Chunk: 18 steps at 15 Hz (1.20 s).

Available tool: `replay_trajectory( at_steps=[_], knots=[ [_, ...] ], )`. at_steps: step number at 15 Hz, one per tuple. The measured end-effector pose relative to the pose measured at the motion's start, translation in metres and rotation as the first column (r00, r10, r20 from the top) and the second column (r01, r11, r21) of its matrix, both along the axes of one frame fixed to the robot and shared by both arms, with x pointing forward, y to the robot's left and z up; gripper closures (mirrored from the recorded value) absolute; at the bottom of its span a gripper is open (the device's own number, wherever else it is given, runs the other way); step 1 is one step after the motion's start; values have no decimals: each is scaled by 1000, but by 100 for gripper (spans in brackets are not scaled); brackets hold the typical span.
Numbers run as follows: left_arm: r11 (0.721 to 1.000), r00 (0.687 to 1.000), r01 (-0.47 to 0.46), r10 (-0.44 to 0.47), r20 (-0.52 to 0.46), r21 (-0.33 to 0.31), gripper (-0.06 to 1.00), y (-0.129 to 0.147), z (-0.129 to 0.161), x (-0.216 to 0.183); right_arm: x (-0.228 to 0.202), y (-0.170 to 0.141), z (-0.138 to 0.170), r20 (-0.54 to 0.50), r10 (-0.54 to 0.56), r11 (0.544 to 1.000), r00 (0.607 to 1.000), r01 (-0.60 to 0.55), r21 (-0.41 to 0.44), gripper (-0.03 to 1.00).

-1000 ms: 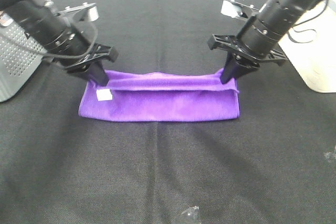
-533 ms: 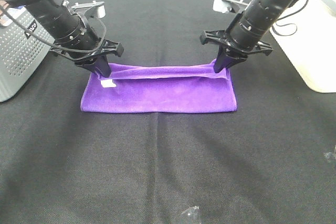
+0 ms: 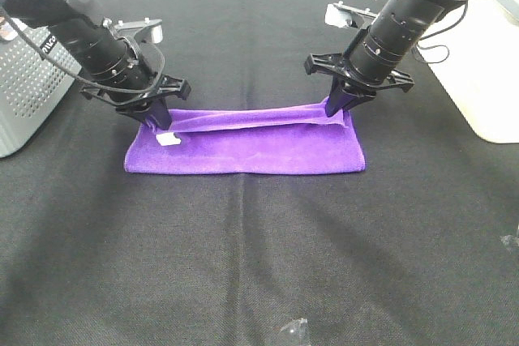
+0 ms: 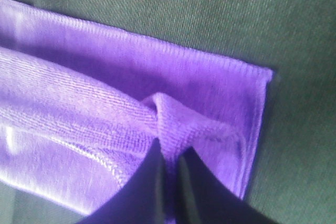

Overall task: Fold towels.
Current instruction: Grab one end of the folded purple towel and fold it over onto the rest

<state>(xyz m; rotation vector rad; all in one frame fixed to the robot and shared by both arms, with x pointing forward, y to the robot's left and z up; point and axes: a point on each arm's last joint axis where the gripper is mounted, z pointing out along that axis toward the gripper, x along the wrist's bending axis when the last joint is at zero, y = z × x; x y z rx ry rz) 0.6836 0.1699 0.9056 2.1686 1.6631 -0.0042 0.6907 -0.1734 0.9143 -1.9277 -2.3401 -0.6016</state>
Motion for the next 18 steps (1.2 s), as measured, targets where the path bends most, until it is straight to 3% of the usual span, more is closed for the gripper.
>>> replay_trajectory(
  at_steps=[5,10,12,17,18],
  knots=[
    [1000,1000,7,-7,17,17,67,1,0,1,1,0,0,9,1,1000,1000,-1,-6,78],
    [998,1000,11,-12,9,65,37,5,-1,1,1,-7,-2,14,3,996,1000,-2,-84,47],
    [995,1000,4,-1,-31,96,24,8,-3,-3,2,-12,-3,14,-15,992,1000,17,-124,39],
    [994,996,27,-17,-87,108,21,8,13,-2,-3,-13,3,-44,-5,989,999,-1,-146,37],
    [995,996,21,-12,-87,99,21,13,27,-1,-6,-13,18,-71,1,990,997,-11,-143,37]
  ],
)
